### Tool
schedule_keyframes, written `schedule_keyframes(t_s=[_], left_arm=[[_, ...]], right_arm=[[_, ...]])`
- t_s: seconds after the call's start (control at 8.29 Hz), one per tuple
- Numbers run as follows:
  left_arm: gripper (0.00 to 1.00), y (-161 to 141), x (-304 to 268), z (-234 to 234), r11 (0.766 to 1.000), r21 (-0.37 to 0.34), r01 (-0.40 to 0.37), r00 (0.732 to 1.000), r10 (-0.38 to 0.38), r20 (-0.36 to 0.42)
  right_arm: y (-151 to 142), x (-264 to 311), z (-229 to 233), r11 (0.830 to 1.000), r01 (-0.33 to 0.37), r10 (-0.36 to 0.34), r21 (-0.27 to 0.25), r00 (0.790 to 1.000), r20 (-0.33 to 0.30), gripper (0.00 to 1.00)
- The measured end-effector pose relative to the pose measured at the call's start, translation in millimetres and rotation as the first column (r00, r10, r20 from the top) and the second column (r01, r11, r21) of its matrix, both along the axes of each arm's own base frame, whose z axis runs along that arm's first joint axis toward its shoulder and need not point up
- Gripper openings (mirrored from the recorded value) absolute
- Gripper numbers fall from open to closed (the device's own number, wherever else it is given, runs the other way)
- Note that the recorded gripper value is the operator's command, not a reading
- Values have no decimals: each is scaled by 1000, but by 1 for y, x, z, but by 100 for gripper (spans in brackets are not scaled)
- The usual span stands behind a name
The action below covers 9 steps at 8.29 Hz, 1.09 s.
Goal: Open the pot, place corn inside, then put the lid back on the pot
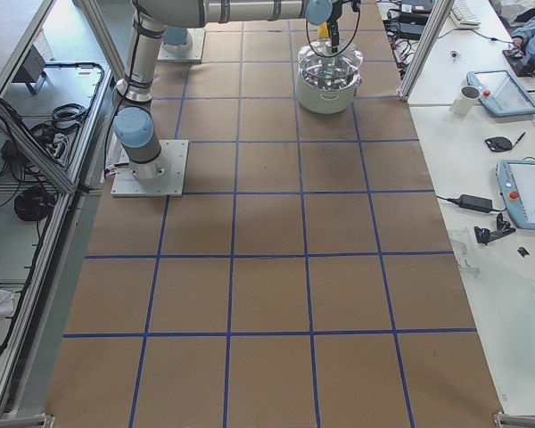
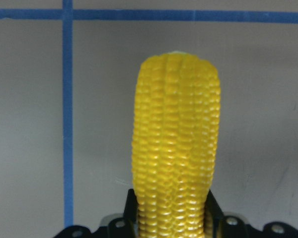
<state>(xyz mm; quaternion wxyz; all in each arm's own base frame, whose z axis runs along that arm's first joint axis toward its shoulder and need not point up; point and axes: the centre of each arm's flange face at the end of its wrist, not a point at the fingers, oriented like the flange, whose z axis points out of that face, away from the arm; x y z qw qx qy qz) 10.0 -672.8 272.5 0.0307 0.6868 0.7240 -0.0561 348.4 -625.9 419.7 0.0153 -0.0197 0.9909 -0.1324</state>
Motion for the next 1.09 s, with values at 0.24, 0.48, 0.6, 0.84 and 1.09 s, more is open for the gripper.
schedule_keyframes(t_s=[0.24, 0.48, 0.6, 0.84, 1.09], left_arm=[[0, 16, -32, 72, 994, -108, -15, 1000, 17, 20], [0, 37, -85, 132, 976, -214, -32, 999, 34, 9], [0, 46, -119, 151, 963, -269, -18, 1000, 21, 8], [0, 64, -196, 167, 932, -362, -2, 999, 14, 29], [0, 79, -258, 161, 919, -393, 18, 1000, -8, 27]], right_arm=[[27, -46, 46, 1000, -4, 4, 23, 1000, 6, 33], [69, -106, 89, 998, -8, 6, 59, 1000, 30, 33], [91, -130, 106, 996, -26, 24, 82, 1000, 21, 33], [128, -155, 132, 991, -54, 54, 124, 999, 3, 33], [146, -163, 143, 985, -100, 102, 141, 995, -7, 34]])
